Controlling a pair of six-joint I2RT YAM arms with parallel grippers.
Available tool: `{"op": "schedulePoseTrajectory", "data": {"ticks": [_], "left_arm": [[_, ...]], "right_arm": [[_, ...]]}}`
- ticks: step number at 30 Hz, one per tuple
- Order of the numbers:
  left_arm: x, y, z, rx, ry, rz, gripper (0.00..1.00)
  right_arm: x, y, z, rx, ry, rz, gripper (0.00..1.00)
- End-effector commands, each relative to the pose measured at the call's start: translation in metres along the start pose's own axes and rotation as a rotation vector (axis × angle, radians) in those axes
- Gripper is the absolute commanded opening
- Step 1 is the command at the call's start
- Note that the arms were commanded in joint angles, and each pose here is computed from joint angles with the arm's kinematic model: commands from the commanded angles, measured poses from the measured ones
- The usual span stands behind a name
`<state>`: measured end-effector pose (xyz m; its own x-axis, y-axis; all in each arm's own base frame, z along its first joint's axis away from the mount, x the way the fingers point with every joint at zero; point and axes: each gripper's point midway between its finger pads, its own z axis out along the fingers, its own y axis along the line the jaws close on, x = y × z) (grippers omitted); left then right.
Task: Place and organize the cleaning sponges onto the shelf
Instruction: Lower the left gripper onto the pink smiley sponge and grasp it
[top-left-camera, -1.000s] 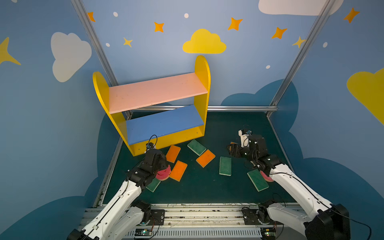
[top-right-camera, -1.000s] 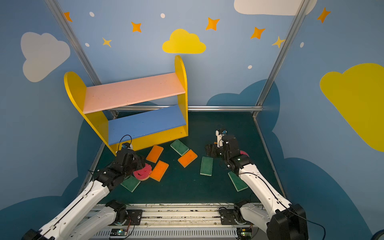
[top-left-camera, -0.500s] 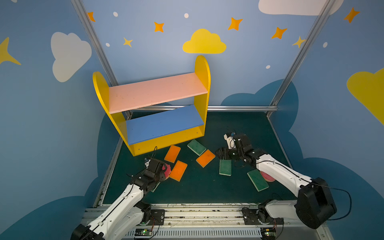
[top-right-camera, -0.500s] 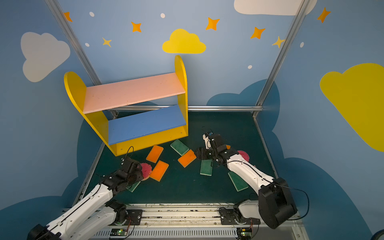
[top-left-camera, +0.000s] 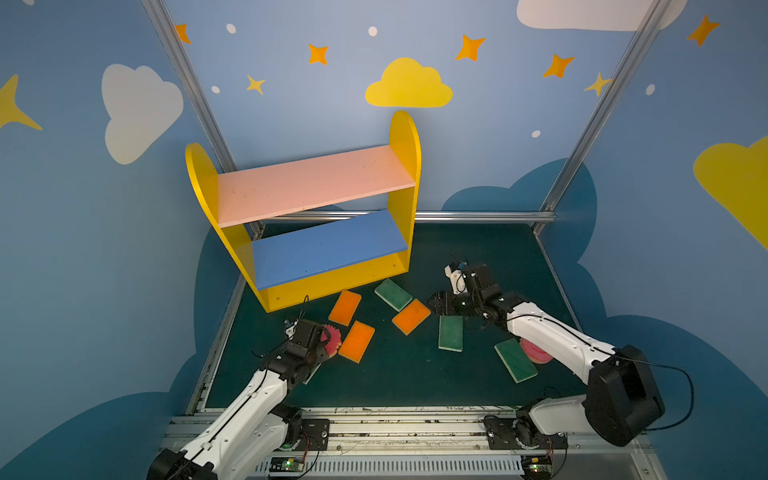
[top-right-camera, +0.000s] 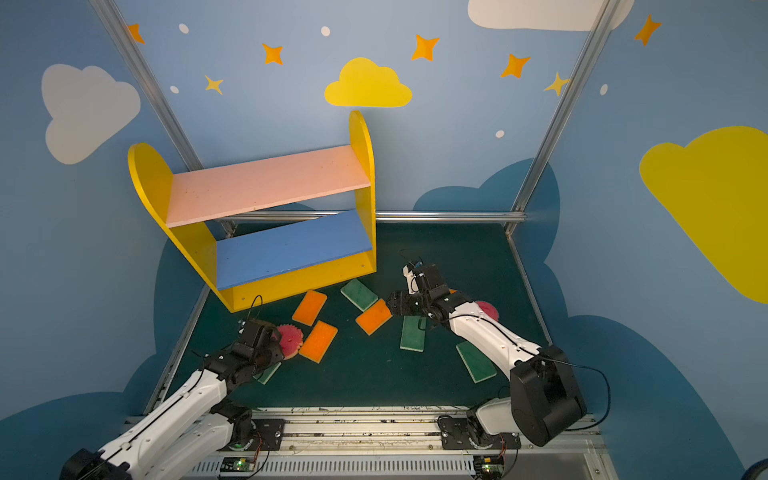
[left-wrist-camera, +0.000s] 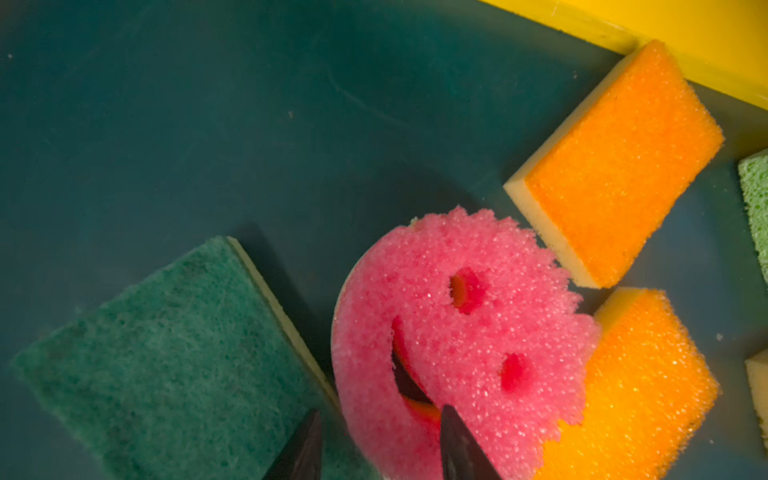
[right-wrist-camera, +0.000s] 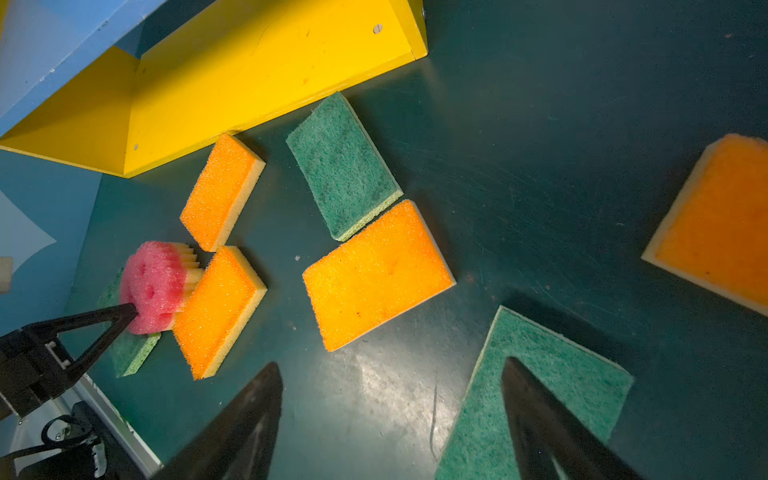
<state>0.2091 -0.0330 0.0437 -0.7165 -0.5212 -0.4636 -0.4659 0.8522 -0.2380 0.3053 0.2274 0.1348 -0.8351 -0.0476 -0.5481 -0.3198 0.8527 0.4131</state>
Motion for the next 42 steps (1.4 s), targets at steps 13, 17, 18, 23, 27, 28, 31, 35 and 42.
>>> {"op": "schedulePoseTrajectory", "data": {"ticks": [13,17,18,23,27,28,31,35,42], "left_arm": [[-0.022,-0.011,0.004,0.02,-0.03,-0.011,0.48],[-0.027,-0.012,0.004,0.025,-0.042,-0.01,0.49],[-0.027,-0.012,0.006,0.024,-0.035,-0.012,0.49],[-0.03,-0.012,0.015,0.029,-0.019,-0.027,0.43],[-0.034,-0.015,0.018,0.036,-0.016,-0.024,0.35],[-0.034,-0.015,0.019,0.037,-0.014,-0.023,0.33],[-0.035,-0.017,0.02,0.041,-0.014,-0.019,0.26],[-0.037,-0.024,0.02,0.072,-0.012,0.005,0.19],[-0.046,-0.037,0.009,0.117,-0.012,0.039,0.03]], "right_arm": [[0.002,0.003,0.004,0.0,0.024,0.001,0.82],[0.003,0.002,0.008,-0.001,0.034,0.004,0.82],[0.003,0.003,0.009,-0.003,0.039,0.004,0.82],[0.005,0.004,0.012,-0.005,0.055,0.002,0.82],[0.005,0.003,0.012,0.0,0.057,0.002,0.82],[0.006,0.004,0.012,0.0,0.059,0.001,0.82],[0.005,0.004,0.012,0.0,0.056,-0.001,0.82],[0.006,0.003,0.012,0.003,0.06,-0.002,0.82],[0.009,0.004,0.01,0.006,0.066,0.0,0.82]]}}
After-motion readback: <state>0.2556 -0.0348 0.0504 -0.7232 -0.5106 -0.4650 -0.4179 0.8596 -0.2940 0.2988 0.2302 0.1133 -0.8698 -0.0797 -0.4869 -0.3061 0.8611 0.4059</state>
